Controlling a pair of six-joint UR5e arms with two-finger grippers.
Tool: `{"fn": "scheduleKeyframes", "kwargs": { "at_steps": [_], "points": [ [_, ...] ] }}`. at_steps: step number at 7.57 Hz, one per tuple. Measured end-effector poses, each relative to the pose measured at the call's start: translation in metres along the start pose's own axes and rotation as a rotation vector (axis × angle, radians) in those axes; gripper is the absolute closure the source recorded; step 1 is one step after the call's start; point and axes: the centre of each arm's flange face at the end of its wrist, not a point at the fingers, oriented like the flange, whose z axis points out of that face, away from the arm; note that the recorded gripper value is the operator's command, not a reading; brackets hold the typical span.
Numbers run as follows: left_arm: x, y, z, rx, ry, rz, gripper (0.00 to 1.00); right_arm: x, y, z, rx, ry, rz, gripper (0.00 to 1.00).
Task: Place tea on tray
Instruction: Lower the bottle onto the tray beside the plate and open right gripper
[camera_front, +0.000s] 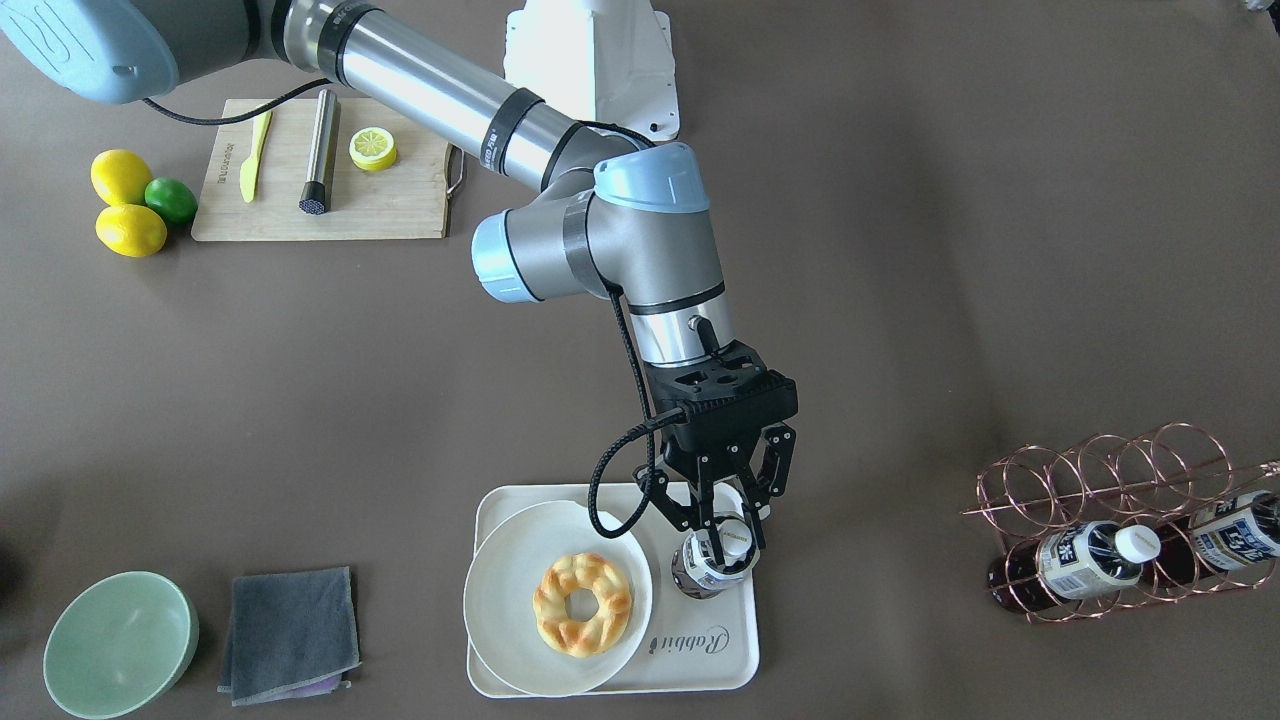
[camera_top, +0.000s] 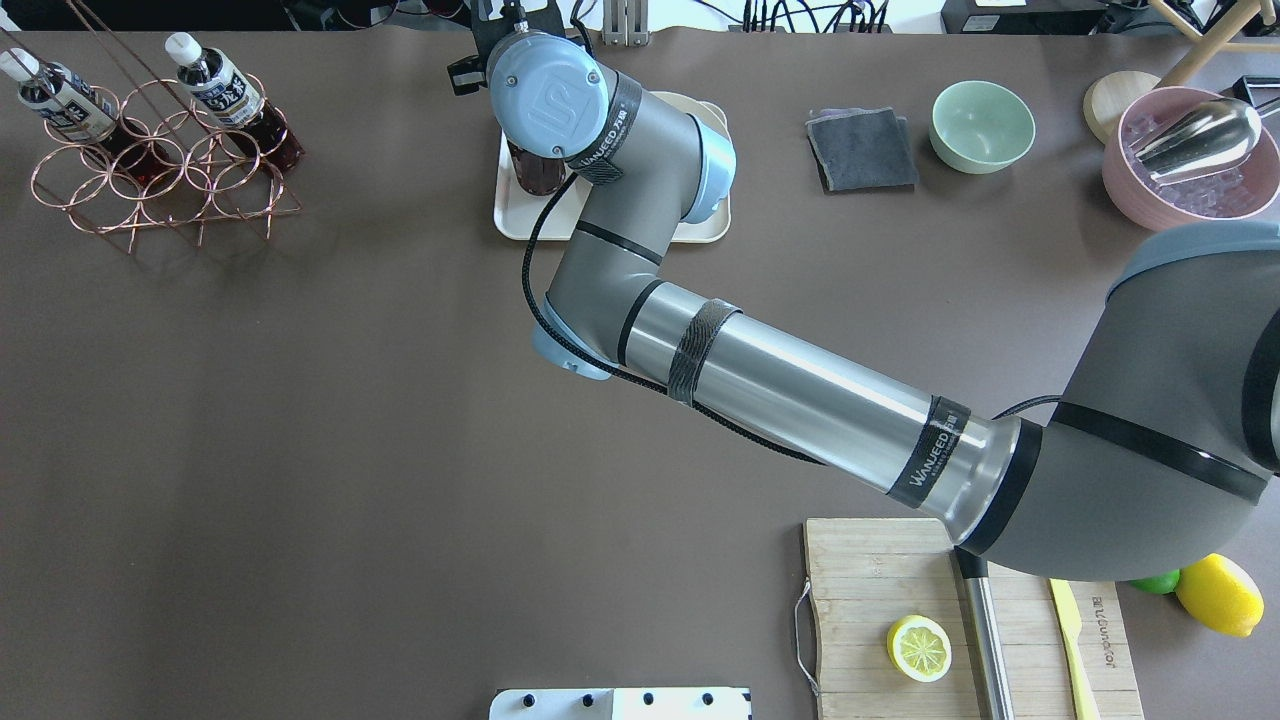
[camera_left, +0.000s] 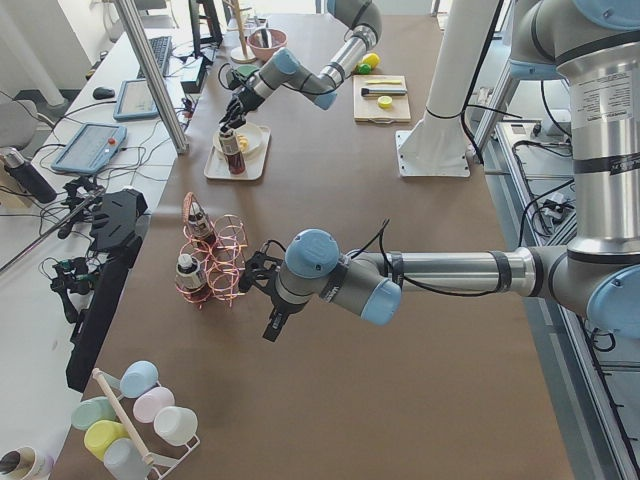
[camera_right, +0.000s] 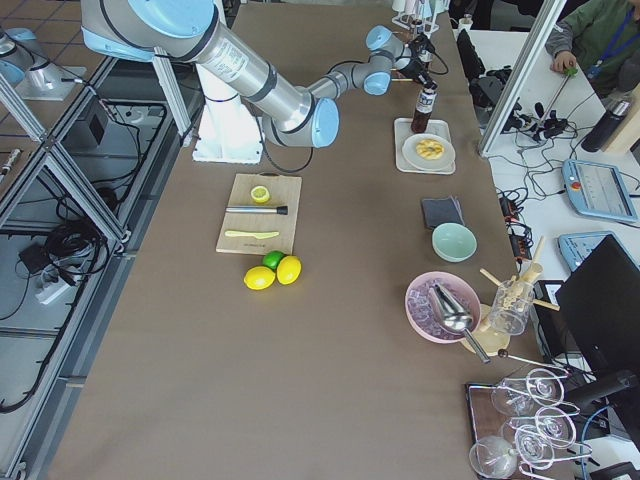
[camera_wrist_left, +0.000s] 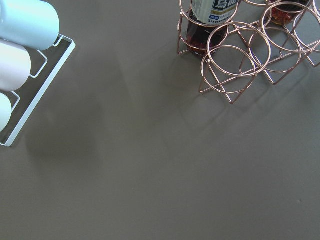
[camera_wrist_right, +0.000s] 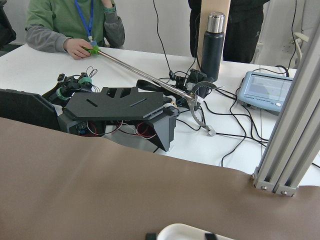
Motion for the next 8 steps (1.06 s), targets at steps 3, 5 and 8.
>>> {"fn": "scheduleKeyframes", "kwargs": {
  "at_steps": [3, 5, 8],
  "points": [
    [0.0, 0.0, 0.0, 0.001, 0.0, 0.001, 0.01, -0.002, -0.01, -0.008, 0.016, -0.012, 0.008, 0.0],
    [0.003, -0.002, -0.002, 0.005, 0.001, 0.006, 0.01, -0.002, -0.036, -0.025, 0.026, -0.054, 0.034, 0.0],
    [0.007, -0.002, -0.008, 0.011, 0.001, 0.009, 0.01, 0.038, -0.074, -0.077, -0.124, -0.116, 0.045, 0.0]
  ]
}}
